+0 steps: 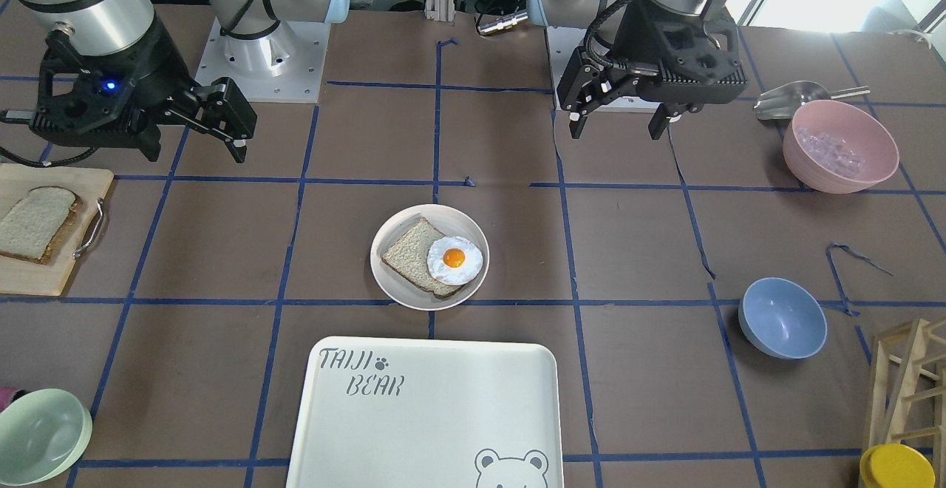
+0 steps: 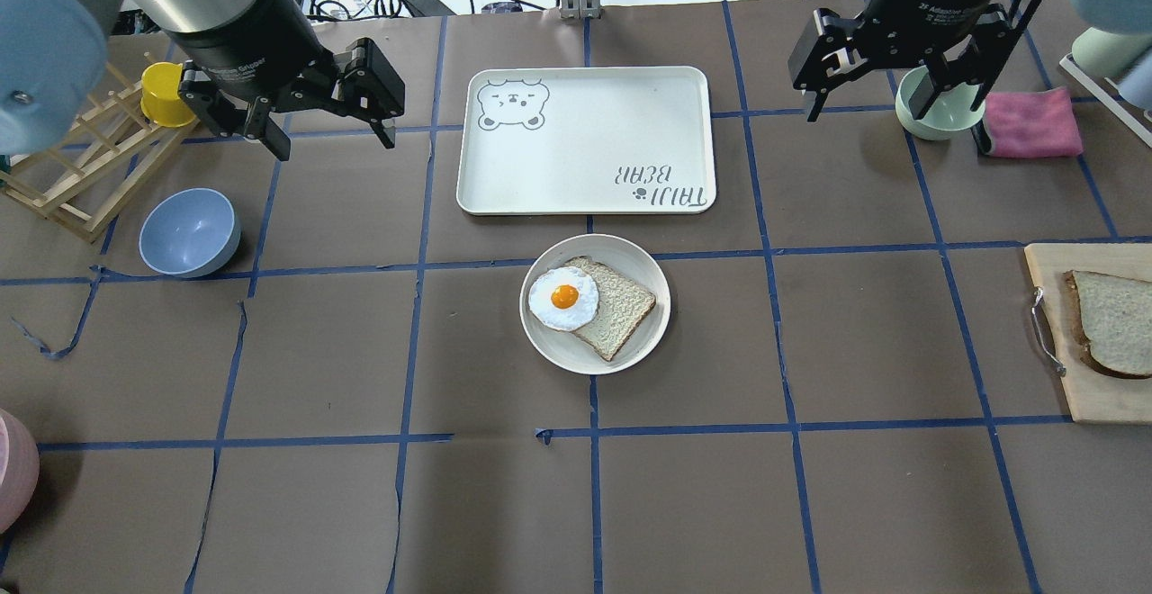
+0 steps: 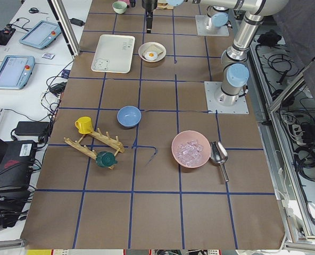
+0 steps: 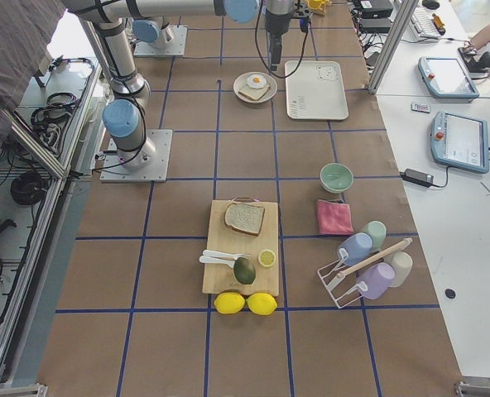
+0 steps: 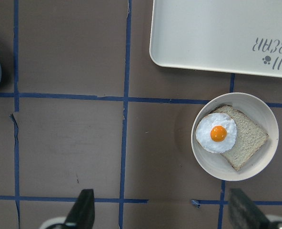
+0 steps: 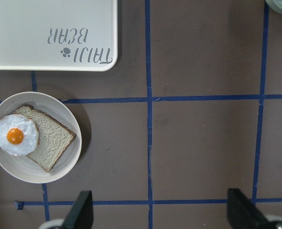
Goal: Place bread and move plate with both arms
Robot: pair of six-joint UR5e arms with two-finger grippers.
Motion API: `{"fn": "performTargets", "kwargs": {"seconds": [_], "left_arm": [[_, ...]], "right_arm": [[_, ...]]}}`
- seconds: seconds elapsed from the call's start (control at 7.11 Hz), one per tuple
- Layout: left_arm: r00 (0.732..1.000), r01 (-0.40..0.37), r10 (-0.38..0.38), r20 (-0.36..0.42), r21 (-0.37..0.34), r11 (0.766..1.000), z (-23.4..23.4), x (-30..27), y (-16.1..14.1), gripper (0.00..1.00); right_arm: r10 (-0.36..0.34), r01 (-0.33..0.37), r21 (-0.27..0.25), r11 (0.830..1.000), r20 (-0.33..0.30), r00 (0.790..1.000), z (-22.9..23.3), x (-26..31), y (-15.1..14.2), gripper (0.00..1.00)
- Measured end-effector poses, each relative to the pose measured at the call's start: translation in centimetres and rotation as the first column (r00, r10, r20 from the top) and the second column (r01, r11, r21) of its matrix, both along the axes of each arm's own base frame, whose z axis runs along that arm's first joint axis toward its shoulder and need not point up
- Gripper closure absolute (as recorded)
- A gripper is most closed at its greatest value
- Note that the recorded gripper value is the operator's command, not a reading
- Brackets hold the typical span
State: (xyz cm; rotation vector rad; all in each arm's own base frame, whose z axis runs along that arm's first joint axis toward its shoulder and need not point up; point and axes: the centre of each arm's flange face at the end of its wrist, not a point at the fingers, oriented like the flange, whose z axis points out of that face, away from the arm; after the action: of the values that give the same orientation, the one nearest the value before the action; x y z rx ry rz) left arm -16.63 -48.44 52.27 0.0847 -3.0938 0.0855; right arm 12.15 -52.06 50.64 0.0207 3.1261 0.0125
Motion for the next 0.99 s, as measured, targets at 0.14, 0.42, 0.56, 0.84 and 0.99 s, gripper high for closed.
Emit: {"fn": "performTargets", "kwargs": {"seconds": [0.14, 0.42, 0.56, 0.84, 0.99], "left_arm": [[1.000, 0.000, 0.000, 0.001, -0.001, 1.000, 0.0, 0.0, 0.0, 0.00], [1.000, 0.000, 0.000, 0.000, -0.001, 1.000, 0.0, 0.0, 0.0, 0.00], [1.000, 0.000, 0.000, 0.001, -0.001, 1.000, 0.0, 0.0, 0.0, 0.00], [1.000, -0.001, 0.001, 0.001, -0.001, 1.000, 0.1, 0.0, 0.0, 0.00], [1.000, -0.001, 0.001, 0.000, -0.001, 1.000, 0.0, 0.0, 0.0, 0.00]], "right_arm": [[0.000, 0.000, -0.001, 1.000, -0.001, 1.000, -0.1, -0.1, 0.0, 0.00], [-0.012, 0.013, 0.015, 1.000, -0.030, 0.999, -0.8, -1.7, -0.4, 0.00], [-0.027, 0.029, 0.032, 0.999, -0.044, 0.999, -1.7, -3.5, -0.5, 0.00], [-0.037, 0.039, 0.051, 0.998, -0.044, 0.998, -2.6, -6.0, -0.4, 0.00], [-0.036, 0.038, 0.051, 0.998, -0.040, 0.999, -2.6, -6.4, -0.4, 0.00]]}}
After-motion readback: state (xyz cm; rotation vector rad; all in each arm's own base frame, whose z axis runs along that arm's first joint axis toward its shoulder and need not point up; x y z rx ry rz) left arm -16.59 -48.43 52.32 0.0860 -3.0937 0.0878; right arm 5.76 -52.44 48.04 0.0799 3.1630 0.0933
